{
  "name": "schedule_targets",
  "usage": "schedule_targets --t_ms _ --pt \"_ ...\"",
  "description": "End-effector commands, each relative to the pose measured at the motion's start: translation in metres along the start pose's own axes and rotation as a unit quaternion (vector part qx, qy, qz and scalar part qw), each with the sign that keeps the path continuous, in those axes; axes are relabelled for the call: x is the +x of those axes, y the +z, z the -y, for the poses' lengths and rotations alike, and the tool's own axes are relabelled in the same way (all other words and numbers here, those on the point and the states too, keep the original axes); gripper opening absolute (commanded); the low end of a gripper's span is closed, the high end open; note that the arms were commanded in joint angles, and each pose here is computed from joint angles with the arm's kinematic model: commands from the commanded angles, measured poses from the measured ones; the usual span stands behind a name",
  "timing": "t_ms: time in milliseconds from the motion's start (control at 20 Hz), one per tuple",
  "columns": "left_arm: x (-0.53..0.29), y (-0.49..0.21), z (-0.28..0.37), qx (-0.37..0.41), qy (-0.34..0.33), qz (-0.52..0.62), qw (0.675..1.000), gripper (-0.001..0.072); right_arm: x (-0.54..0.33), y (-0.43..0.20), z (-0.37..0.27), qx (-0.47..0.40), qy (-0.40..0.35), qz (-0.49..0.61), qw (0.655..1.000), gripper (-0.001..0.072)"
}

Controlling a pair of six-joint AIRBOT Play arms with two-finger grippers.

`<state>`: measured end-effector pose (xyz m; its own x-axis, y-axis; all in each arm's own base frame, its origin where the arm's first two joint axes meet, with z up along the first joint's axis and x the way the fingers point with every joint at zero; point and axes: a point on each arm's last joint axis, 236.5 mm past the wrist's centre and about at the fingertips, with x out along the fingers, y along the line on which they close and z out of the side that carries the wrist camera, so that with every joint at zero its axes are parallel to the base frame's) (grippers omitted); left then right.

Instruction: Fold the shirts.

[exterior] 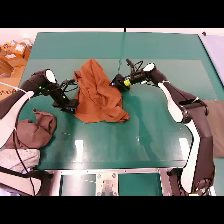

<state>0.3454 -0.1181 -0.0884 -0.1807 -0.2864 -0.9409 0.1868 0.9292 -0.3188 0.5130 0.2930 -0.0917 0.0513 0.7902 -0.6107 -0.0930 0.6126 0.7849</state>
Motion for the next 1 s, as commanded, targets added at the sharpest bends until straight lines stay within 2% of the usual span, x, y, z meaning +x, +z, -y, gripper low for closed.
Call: schedule_targets --t_ms 0,50,150,250,450,600,750,900,950 --pt "-0.001 0.002 -0.001 0.001 0.002 0.005 1.000 0.0028 0.014 0.000 -0.006 -0.003 0.001 -0.001 1.000 0.0221" --pt "-0.002 0.003 -0.003 0.002 0.007 0.007 1.000 0.0028 0.007 0.006 -0.011 -0.011 0.004 0.005 1.000 0.0094" --pt "-0.013 0.005 -0.017 0.006 0.044 0.019 0.999 0.0028 -0.019 0.022 -0.021 -0.025 0.009 0.024 0.999 0.0025" --pt "-0.039 0.007 -0.027 0.012 0.081 0.053 0.995 0.0027 -0.061 0.040 -0.027 -0.033 0.006 0.059 0.998 0.0025" --pt "-0.091 0.012 -0.025 0.004 0.070 0.131 0.989 0.0028 -0.139 0.030 -0.035 -0.057 -0.018 0.051 0.997 0.0024" --pt "-0.089 0.017 0.007 0.029 0.000 0.149 0.988 0.0028 -0.147 -0.005 -0.027 -0.059 -0.057 0.003 0.997 0.0024" --pt "-0.074 0.016 0.041 0.061 -0.069 0.152 0.984 0.0028 -0.125 -0.053 -0.019 -0.046 -0.058 -0.055 0.996 0.0024" --pt "-0.058 0.016 0.038 0.045 -0.074 0.156 0.984 0.0028 -0.108 -0.075 -0.003 -0.020 -0.064 -0.062 0.996 0.0026" --pt "-0.053 0.019 0.035 0.039 -0.072 0.165 0.983 0.0028 -0.106 -0.073 0.000 -0.018 -0.065 -0.058 0.996 0.0078"
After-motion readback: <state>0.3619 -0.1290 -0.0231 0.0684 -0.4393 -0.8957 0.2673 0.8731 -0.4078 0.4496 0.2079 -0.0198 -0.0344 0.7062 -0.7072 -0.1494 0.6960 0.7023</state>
